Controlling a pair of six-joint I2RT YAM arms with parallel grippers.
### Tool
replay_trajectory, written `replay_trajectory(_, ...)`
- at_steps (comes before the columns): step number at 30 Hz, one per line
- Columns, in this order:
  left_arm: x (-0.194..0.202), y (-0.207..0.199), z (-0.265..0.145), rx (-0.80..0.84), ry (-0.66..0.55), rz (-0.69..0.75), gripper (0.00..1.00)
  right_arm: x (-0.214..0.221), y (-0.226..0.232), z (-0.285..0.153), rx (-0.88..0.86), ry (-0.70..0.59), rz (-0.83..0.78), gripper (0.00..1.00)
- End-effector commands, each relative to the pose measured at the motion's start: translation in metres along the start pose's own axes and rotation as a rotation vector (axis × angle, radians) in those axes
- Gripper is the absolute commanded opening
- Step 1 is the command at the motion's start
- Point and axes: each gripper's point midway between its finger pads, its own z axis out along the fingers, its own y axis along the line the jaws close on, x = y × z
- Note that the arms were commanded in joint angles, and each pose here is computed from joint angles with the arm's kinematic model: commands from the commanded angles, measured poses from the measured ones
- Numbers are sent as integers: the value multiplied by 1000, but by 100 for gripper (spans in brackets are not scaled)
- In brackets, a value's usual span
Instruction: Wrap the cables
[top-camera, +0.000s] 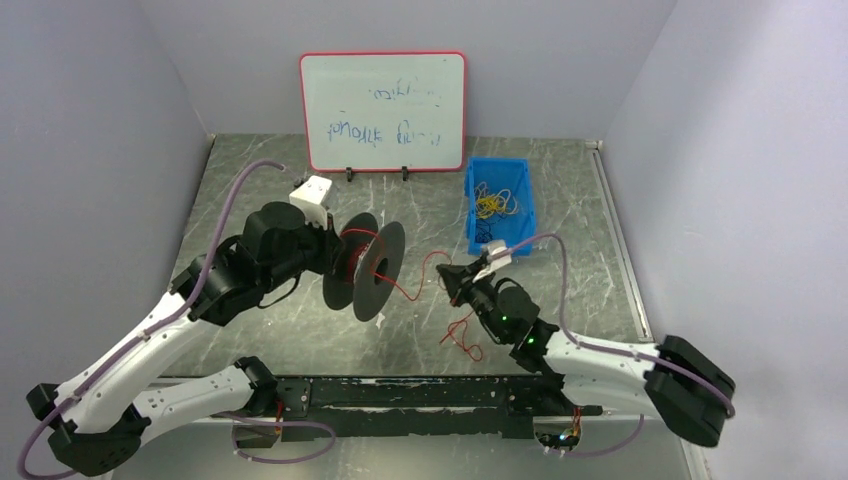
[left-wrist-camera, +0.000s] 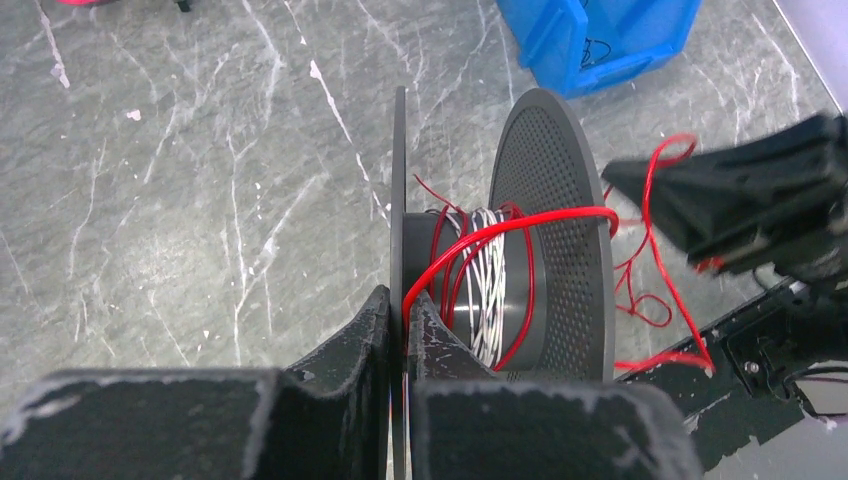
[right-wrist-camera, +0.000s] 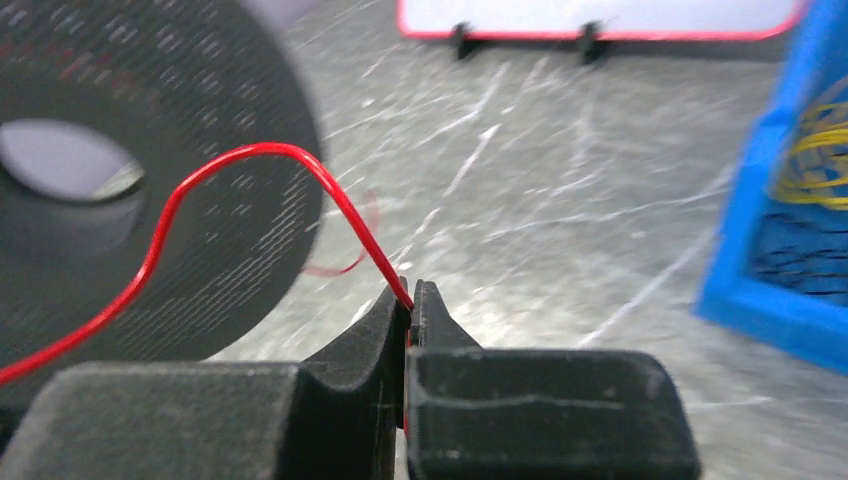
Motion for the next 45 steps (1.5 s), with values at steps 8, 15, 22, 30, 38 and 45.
replay_trajectory(8,1,-7,-25,110,0,101,7,-52,-101,-19,399,-25,-72,0)
replay_trajectory(15,-2,-16,-42,187,-21,133,7,-52,-131,-36,535,-12,-54,0)
replay_trajectory(22,-5,-45,-57,361,-4,146,7,-30,-150,-45,604,43,-45,0)
replay_trajectory(30,-27,-60,-78,446,-78,138,7,-20,-163,-53,654,65,-29,0)
replay_trajectory(38,-58,-67,-102,482,-179,107,7,6,-150,-49,573,107,74,0)
replay_trajectory(45,-82,-52,-99,373,-279,31,7,32,-127,-45,412,117,165,0)
